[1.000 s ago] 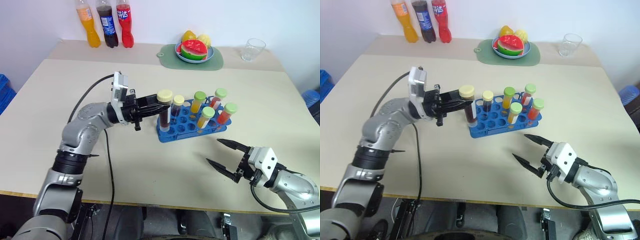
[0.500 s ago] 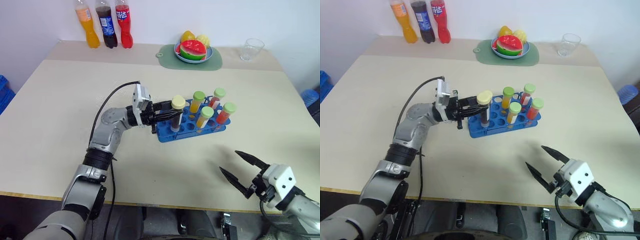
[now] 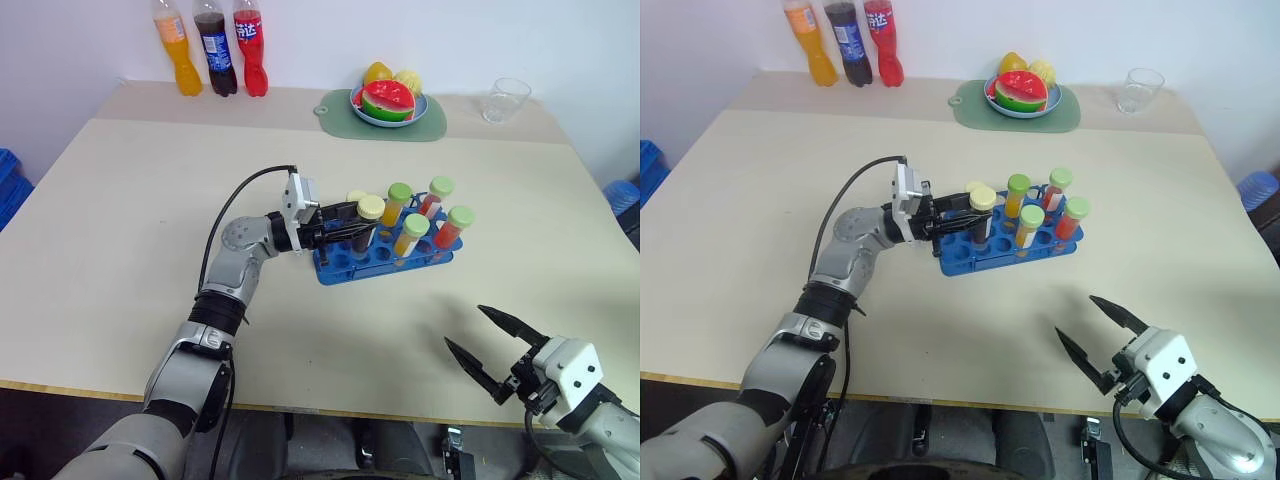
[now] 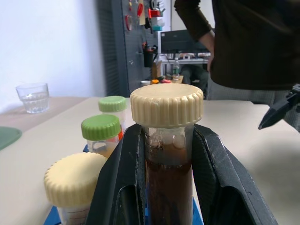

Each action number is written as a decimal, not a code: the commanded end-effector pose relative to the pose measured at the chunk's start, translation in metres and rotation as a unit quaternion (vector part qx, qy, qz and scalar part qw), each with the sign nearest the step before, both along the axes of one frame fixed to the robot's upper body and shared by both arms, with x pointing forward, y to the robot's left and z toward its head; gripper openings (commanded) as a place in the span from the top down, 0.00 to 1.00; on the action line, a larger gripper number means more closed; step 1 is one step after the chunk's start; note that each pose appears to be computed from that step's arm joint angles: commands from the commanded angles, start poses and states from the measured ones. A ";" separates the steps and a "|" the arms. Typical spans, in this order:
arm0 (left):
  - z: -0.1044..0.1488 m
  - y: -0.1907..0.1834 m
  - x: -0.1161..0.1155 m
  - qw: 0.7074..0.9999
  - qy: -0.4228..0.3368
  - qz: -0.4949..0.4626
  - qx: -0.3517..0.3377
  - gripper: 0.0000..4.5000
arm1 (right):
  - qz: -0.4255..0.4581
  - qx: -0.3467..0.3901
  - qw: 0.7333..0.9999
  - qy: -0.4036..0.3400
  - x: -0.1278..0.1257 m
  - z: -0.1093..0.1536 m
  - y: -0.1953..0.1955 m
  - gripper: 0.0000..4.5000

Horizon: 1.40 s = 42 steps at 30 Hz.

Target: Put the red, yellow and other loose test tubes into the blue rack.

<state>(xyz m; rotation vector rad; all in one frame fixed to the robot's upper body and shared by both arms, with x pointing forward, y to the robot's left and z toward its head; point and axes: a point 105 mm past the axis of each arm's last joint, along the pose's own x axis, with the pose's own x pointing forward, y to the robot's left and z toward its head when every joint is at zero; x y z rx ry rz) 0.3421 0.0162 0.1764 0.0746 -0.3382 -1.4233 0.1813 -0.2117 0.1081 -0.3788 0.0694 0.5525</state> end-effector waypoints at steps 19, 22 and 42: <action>-0.025 -0.015 -0.003 0.999 -0.012 -0.002 0.048 0.82 | 0.001 0.006 0.999 -0.032 0.002 0.013 0.008 0.17; -0.024 -0.015 -0.004 0.999 0.007 -0.009 0.038 0.82 | 0.001 0.006 0.999 -0.032 0.002 0.013 0.008 0.17; -0.032 -0.004 -0.006 0.998 -0.001 -0.002 0.055 0.82 | 0.005 0.009 0.999 -0.031 0.003 0.013 0.010 0.17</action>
